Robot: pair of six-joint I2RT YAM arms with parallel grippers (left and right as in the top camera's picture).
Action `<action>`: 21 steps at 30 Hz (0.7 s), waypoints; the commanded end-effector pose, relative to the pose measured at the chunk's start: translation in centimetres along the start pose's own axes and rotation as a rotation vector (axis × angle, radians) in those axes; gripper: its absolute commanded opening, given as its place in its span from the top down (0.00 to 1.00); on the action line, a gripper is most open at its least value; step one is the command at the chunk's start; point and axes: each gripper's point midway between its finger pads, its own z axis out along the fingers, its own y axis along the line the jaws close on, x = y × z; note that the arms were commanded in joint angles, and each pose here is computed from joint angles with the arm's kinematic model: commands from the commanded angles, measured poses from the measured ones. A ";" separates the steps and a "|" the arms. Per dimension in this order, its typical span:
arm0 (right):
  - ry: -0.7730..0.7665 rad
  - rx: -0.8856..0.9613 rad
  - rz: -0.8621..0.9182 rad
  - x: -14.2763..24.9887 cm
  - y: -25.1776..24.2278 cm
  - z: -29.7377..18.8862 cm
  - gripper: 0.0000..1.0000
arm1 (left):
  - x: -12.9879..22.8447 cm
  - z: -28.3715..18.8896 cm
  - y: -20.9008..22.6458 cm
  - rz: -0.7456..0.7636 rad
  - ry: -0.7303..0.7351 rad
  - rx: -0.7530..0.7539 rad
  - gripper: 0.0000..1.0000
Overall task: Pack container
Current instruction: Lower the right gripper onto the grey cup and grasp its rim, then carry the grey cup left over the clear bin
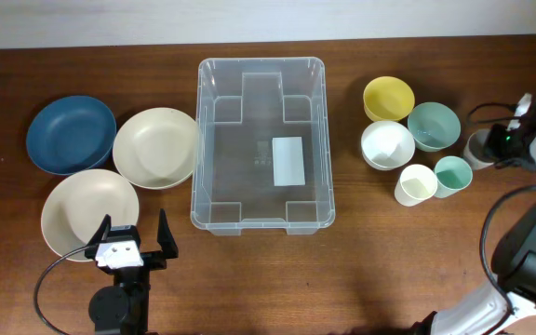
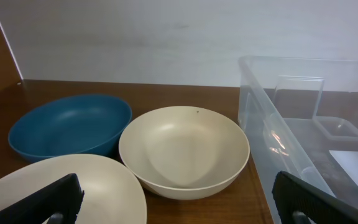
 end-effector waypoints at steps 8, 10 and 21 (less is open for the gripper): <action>-0.213 0.016 -0.069 -5.0 1.8 -9.5 0.96 | 0.1 0.0 0.0 0.013 -0.003 -0.001 0.00; -0.240 0.002 -0.098 -5.5 3.2 -10.6 0.96 | 0.1 0.0 0.0 0.013 -0.003 -0.001 0.00; -0.357 -0.164 -0.429 -3.8 18.1 -17.7 0.96 | 0.1 0.0 0.0 0.013 -0.003 -0.001 0.00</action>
